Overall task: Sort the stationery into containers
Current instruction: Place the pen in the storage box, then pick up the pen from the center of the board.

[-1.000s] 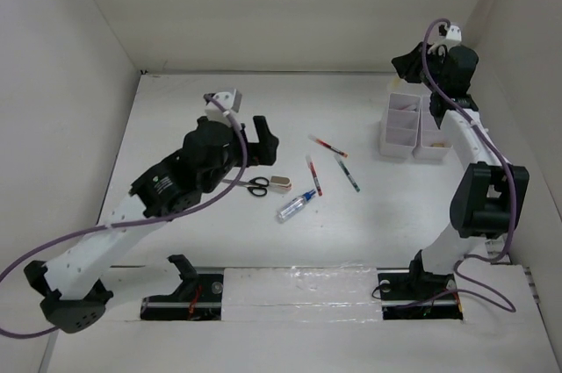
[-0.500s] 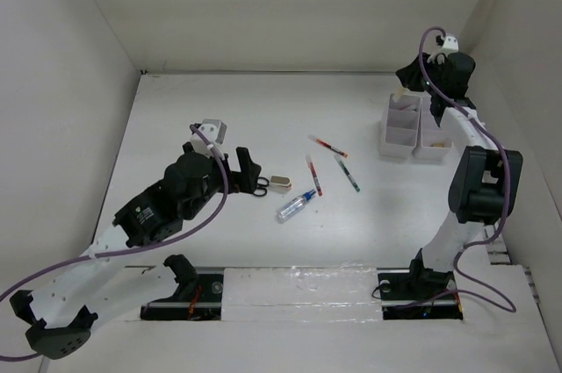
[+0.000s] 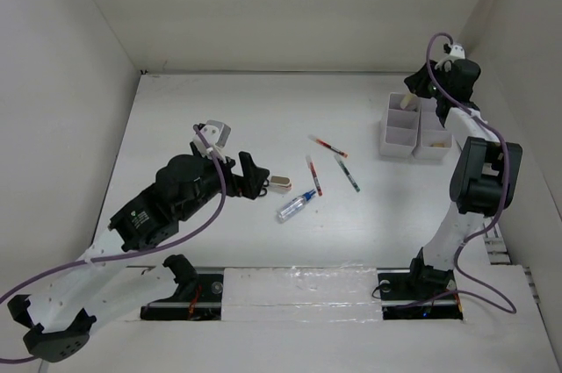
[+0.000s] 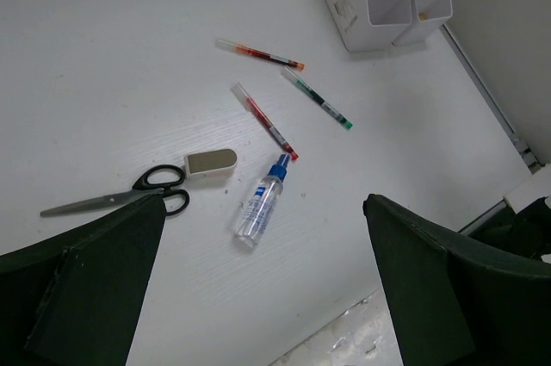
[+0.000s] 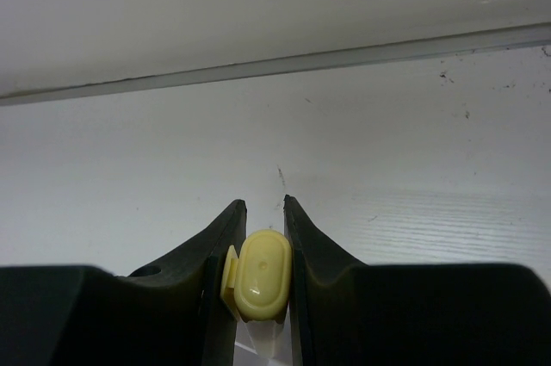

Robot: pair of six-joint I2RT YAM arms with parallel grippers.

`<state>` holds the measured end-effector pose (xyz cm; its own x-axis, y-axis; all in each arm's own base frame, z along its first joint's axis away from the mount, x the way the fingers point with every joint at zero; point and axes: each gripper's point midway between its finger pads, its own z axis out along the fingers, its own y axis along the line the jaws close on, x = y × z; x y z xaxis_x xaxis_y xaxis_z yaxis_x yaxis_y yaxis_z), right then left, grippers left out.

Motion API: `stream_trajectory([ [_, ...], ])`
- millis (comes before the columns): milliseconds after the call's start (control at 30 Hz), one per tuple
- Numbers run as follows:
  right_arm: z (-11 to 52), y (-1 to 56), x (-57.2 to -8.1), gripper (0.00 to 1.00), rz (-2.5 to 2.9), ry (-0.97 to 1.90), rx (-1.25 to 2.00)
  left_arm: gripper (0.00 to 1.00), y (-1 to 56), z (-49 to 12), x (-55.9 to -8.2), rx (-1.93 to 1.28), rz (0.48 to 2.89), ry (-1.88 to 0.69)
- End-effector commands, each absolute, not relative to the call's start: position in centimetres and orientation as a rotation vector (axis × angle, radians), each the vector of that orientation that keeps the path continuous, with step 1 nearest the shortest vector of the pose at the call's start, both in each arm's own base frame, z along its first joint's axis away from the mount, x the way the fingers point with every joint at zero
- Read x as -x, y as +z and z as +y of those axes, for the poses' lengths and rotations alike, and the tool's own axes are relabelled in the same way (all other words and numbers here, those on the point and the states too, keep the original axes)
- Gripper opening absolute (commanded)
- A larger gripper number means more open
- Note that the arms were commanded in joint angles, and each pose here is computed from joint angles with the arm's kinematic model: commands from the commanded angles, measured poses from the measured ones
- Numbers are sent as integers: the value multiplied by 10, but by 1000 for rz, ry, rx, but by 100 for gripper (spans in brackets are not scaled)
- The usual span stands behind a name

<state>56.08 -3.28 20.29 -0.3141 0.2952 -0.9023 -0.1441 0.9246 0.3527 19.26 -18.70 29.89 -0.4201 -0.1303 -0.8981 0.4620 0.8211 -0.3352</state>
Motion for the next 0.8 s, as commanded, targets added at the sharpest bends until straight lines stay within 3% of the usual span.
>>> stream_trajectory([
  [0, -35, 239, -572, 0, 1730, 436, -62, 100, 305, -197, -191, -298, 1858, -718],
  [267, -36, 230, -577, 3, 1739, 451, -82, 100, 307, -199, -191, -302, 1850, -730],
  [367, -34, 223, -575, 22, 1749, 463, -78, 100, 306, -200, -190, -318, 1849, -732],
  [433, -29, 224, -571, 48, 1751, 482, -63, 100, 306, -200, -190, -318, 1849, -732],
  [567, -28, 247, -558, 67, 1693, 489, -36, 100, 309, -197, -190, -306, 1839, -726],
  [700, -27, 273, -550, 71, 1644, 484, -38, 100, 309, -196, -191, -299, 1839, -718],
  [767, -25, 286, -546, 80, 1623, 487, -37, 100, 309, -196, -191, -299, 1839, -718],
])
